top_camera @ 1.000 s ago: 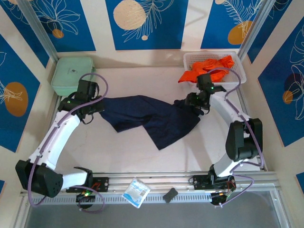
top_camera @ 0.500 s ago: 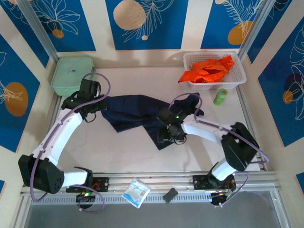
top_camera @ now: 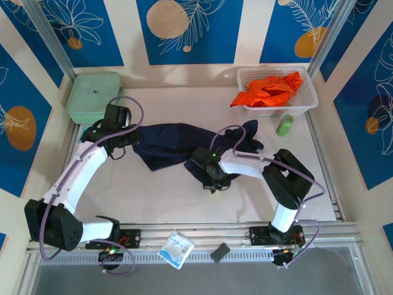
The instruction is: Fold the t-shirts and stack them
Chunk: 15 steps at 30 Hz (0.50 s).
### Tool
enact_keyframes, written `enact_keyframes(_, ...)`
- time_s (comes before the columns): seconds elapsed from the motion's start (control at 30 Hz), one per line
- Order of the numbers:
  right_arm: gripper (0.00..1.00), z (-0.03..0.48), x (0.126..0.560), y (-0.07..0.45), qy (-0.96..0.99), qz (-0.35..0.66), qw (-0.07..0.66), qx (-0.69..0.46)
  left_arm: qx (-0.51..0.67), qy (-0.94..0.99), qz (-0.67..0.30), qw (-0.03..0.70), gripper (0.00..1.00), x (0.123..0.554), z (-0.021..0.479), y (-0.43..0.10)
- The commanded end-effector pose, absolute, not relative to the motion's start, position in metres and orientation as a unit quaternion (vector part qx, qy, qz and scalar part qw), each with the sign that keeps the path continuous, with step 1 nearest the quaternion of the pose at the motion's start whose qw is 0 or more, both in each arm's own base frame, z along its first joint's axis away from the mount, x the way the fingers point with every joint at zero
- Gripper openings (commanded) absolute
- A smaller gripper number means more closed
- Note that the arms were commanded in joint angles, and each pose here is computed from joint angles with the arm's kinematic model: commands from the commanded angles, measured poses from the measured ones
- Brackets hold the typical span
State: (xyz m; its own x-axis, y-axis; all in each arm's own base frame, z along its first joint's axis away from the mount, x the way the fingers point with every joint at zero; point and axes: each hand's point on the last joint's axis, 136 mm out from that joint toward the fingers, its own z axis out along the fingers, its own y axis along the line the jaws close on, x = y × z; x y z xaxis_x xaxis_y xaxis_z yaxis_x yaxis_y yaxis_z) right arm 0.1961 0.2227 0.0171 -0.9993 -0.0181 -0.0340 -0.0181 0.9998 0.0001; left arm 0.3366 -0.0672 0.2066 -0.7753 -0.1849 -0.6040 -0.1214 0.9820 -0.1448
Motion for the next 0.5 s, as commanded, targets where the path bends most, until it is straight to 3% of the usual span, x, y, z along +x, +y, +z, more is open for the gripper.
enact_keyframes(0.0, 0.00, 0.033, 0.196, 0.212, 0.999, -0.017, 0.039, -0.017, -0.088, 0.938, -0.057, 0.331, 0.00, 0.336, 0.210, -0.066)
enact_keyframes(0.47, 0.00, 0.227, 0.251, 0.187, 0.962, 0.011, 0.266, -0.054, -0.091, 0.937, -0.050, 0.332, 0.00, 0.331, 0.215, -0.061)
